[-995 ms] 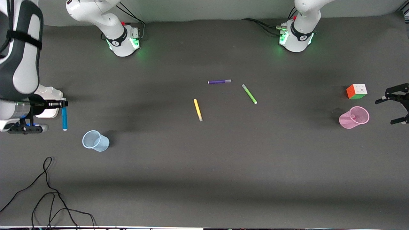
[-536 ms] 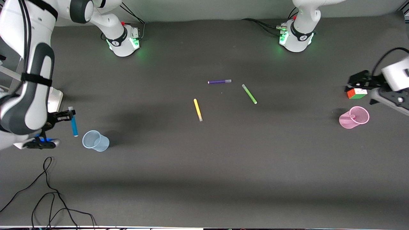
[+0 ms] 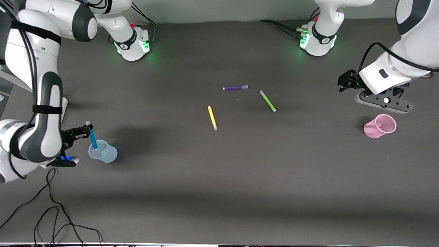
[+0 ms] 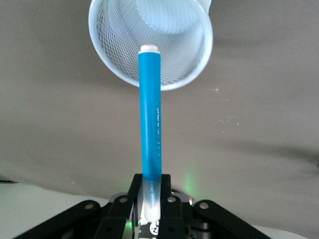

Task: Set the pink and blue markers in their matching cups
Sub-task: 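Lower the blue marker into the blue cup and open the right gripper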

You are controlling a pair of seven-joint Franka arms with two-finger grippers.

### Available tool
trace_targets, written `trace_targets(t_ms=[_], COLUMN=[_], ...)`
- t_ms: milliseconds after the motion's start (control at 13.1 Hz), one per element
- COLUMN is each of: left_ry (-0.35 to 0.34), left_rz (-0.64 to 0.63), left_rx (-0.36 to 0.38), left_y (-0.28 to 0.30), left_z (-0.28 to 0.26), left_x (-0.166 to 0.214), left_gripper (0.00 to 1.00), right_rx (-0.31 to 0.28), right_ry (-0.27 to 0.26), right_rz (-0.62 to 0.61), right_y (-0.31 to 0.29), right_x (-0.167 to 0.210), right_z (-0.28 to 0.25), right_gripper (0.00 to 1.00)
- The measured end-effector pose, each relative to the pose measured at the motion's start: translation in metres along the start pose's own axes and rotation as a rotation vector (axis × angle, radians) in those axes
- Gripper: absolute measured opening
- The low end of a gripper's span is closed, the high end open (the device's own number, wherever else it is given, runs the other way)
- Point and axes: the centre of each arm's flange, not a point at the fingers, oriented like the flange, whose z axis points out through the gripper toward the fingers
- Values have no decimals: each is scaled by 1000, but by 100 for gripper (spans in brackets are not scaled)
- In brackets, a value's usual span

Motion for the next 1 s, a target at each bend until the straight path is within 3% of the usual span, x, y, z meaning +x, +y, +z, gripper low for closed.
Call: trace_targets(t_ms=[995], left_ry=[-4], left_rz=[-10], left_rx=[-3], left_y=[-7], left_z=[3], left_x=[4], left_gripper=[100], right_rx=[-15], right_ry=[-28], right_rz=[6], right_y=[2], right_x=[19], right_z=[16], right_gripper=[21])
